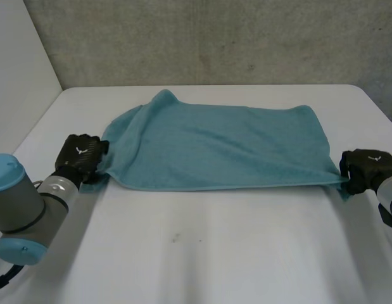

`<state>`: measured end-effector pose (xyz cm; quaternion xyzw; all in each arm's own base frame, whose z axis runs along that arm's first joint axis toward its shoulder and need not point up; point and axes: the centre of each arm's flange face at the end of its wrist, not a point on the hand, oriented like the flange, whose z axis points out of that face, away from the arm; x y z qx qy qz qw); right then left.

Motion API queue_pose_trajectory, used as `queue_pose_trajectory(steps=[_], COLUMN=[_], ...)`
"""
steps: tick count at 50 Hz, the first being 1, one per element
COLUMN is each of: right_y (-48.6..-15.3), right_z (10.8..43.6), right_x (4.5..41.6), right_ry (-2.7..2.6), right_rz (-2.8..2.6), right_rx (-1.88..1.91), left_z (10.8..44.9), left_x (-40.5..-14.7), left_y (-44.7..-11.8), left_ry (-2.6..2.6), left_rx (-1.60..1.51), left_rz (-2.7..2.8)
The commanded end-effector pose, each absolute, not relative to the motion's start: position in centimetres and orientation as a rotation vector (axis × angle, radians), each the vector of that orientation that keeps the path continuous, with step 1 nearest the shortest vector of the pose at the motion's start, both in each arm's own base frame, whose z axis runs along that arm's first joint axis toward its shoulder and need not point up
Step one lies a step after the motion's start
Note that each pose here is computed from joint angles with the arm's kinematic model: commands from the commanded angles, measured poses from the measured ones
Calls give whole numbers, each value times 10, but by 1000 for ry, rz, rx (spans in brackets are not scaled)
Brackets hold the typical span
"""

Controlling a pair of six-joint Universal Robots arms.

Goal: Fold the laundry

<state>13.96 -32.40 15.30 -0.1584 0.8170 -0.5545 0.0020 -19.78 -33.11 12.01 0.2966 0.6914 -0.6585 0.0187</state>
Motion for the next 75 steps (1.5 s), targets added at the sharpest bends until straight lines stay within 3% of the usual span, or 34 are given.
queue_pose_trajectory(steps=[1, 23, 27, 32, 41, 46, 50, 60, 68, 72, 75], right_y=[-326, -332, -332, -325, -292, -260, -254, -295, -336, -373, -395], right_z=[171, 198, 197, 214, 239, 231, 229, 195, 196, 235, 305], right_x=[138, 110, 110, 112, 117, 119, 120, 117, 154, 167, 182], right_ry=[2520, 2521, 2526, 2520, 2637, 2738, 2718, 2744, 2651, 2591, 2351], right_rz=[-1833, -1960, -1956, -2033, -1974, -1610, -1526, -1602, -1849, -2168, -2616], right_rx=[-503, -403, -408, -549, -1018, -1456, -1617, -1573, -1577, -1495, -1260], left_z=[118, 102, 109, 151, 220, 228, 221, 176, 157, 185, 254], left_x=[-188, -201, -200, -190, -176, -164, -164, -167, -179, -190, -210], left_y=[-335, -335, -336, -335, -275, -243, -230, -280, -341, -374, -403], left_ry=[2195, 2261, 2228, 2098, 1986, 2007, 2061, 2102, 1993, 1811, 1521], left_rx=[960, 1012, 1007, 900, 909, 1031, 1117, 1150, 1170, 1139, 1079], left_rz=[-2042, -2026, -2041, -2097, -2035, -1819, -1706, -1648, -1719, -1841, -2043])
